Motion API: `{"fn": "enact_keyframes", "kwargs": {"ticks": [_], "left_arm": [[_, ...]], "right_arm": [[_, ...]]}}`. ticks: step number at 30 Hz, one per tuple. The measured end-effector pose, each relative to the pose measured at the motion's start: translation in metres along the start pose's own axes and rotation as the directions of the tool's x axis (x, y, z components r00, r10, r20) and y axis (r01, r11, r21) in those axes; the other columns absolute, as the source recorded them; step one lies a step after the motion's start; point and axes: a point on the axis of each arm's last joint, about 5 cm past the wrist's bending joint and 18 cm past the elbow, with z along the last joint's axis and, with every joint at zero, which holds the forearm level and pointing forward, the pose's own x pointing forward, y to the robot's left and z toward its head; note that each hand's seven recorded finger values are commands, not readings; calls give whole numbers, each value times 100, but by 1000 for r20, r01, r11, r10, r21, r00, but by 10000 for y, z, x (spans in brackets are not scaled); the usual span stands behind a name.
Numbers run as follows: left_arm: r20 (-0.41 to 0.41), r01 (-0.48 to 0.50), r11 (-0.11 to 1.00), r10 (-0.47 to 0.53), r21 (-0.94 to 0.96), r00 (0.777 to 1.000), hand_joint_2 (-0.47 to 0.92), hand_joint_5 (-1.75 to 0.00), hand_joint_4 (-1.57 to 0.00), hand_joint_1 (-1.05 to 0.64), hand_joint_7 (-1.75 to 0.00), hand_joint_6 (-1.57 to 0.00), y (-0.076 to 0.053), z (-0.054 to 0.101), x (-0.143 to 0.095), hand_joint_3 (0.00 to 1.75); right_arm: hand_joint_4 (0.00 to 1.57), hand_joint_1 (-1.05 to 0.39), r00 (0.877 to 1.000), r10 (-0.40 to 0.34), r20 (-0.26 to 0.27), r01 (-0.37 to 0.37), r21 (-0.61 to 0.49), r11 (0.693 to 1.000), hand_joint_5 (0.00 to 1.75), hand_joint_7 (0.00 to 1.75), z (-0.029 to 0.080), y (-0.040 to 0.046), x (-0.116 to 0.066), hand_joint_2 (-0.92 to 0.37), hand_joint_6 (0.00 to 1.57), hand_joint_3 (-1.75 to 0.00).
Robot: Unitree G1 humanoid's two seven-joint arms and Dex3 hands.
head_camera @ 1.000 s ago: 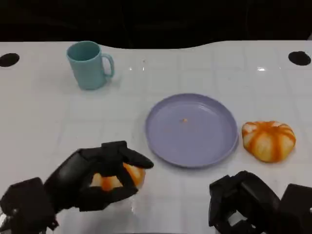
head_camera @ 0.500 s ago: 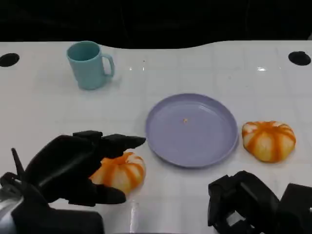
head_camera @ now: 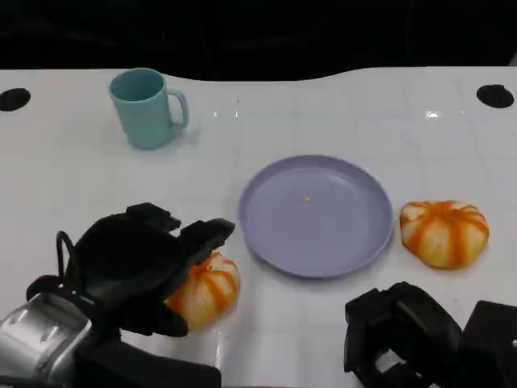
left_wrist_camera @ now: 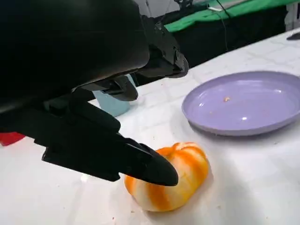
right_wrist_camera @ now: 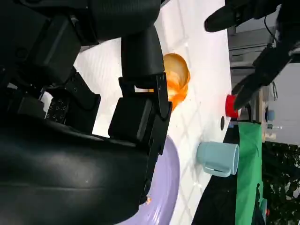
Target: Grasp the bread from the table and place it into the plate.
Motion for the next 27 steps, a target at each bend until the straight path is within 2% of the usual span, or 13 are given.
{"fn": "enact_keyframes", "kwargs": {"ticks": [7,14,18,27], "left_arm": [[-52,69,997,-67,47,996,74,-25,-31,-61,0,-24,-95,-18,121,0],[-62,127,991,-125,43,990,75,-22,-31,-62,0,-21,-176,-45,264,0],[-75,181,983,-178,29,981,76,-21,-31,-62,0,-20,-272,-68,354,1],[-72,211,977,-211,-11,975,78,-21,-31,-59,-1,-20,-451,-110,515,1]], "right_arm": [[156,-105,1000,1,2,-1,-2,1000,126,100,3,3,3,-11,157,-129],[156,-105,1000,1,3,-1,-1,1000,127,99,11,5,5,-10,157,-130],[156,-105,1000,1,3,-1,-2,1000,127,99,11,7,3,-11,157,-129],[155,-105,1000,0,5,0,-3,1000,128,99,17,12,-1,-12,157,-128]]}}
